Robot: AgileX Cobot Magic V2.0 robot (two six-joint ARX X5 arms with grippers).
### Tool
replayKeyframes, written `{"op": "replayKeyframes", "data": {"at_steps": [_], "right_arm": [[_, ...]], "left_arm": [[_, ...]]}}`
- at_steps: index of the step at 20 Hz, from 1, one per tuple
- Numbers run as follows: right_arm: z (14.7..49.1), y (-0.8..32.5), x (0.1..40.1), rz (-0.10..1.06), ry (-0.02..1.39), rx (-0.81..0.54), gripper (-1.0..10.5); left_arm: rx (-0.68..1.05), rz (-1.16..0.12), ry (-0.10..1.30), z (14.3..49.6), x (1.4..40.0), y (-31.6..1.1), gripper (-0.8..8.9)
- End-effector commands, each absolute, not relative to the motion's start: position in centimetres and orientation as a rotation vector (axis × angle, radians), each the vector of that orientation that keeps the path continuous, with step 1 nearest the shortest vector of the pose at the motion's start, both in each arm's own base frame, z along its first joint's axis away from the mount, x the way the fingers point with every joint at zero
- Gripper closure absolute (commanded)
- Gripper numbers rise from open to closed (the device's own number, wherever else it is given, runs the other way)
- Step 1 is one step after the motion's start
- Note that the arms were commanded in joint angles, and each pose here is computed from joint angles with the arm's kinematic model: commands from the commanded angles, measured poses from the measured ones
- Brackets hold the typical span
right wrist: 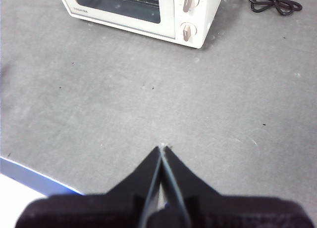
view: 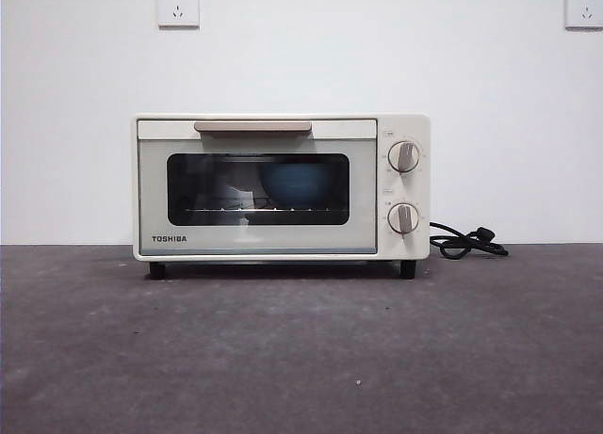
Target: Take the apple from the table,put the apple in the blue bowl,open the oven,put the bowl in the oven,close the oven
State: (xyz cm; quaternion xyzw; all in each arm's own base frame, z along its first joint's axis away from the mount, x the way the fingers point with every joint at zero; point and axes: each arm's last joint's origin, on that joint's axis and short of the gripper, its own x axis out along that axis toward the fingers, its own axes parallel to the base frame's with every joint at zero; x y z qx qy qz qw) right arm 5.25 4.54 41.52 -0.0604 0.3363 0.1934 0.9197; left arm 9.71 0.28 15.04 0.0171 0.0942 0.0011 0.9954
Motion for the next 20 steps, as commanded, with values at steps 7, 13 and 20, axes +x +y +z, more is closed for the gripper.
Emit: {"op": "replayKeyframes", "data": {"at_steps": [7,13,20], "right_arm": [[38.6,1.9,5.7,0.129,0.471,-0.054,9.5],[28.0,1.3,9.1,0.054,-0.013,0.016,9.5],[22.1,0.8,9.5,-0.003,0.026,-0.034,9.5]], "left_arm": [[0.029,-0.002,0.216,14.6,9.9,0.3,8.17],[0.029,-0.001,0.216,14.6,9.9,0.3,8.17],[0.029,-0.001,0.216,14.6,9.9,0.3,8.17]]}}
